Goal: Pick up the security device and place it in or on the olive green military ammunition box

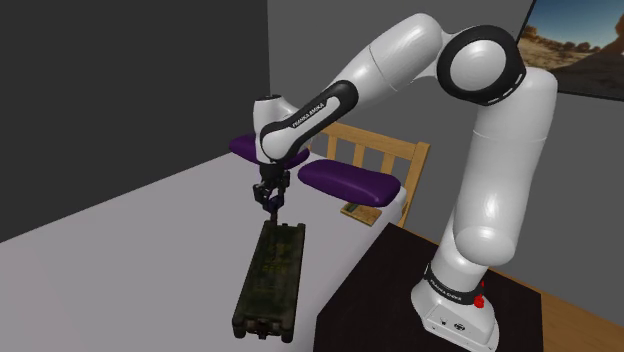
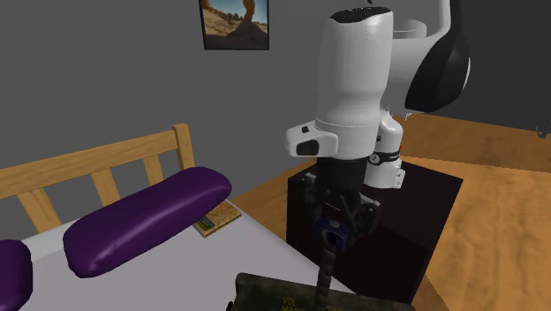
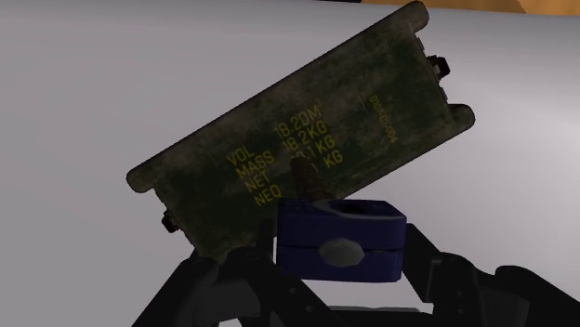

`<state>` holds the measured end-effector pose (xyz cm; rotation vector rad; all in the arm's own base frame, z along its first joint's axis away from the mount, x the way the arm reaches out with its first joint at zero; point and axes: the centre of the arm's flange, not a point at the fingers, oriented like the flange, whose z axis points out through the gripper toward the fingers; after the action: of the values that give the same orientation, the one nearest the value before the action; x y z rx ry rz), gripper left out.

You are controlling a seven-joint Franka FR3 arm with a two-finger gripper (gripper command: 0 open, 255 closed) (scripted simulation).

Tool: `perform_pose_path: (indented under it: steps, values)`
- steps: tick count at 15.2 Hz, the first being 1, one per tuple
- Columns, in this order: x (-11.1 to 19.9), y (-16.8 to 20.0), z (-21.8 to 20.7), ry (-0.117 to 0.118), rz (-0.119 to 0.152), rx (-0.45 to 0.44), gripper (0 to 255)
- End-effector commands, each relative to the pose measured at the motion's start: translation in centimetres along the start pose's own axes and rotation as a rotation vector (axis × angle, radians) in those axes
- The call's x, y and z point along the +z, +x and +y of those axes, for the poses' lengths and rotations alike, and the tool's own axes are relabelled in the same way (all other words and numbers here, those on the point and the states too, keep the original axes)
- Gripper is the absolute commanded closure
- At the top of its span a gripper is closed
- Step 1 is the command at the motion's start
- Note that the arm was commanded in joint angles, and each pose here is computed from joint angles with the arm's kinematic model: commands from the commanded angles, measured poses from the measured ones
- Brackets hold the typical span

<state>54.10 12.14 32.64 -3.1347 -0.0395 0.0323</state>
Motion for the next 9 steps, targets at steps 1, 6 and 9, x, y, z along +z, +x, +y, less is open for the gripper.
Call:
perform_pose_path:
  steps: [1,6,9]
  values:
    - [0.57,0.08,0.11,0.0,0.001,0.0,255]
    - [0.57,0.08,0.11,0.0,0.001,0.0,255]
    - [0.57,0.08,0.11,0.0,0.001,0.0,0]
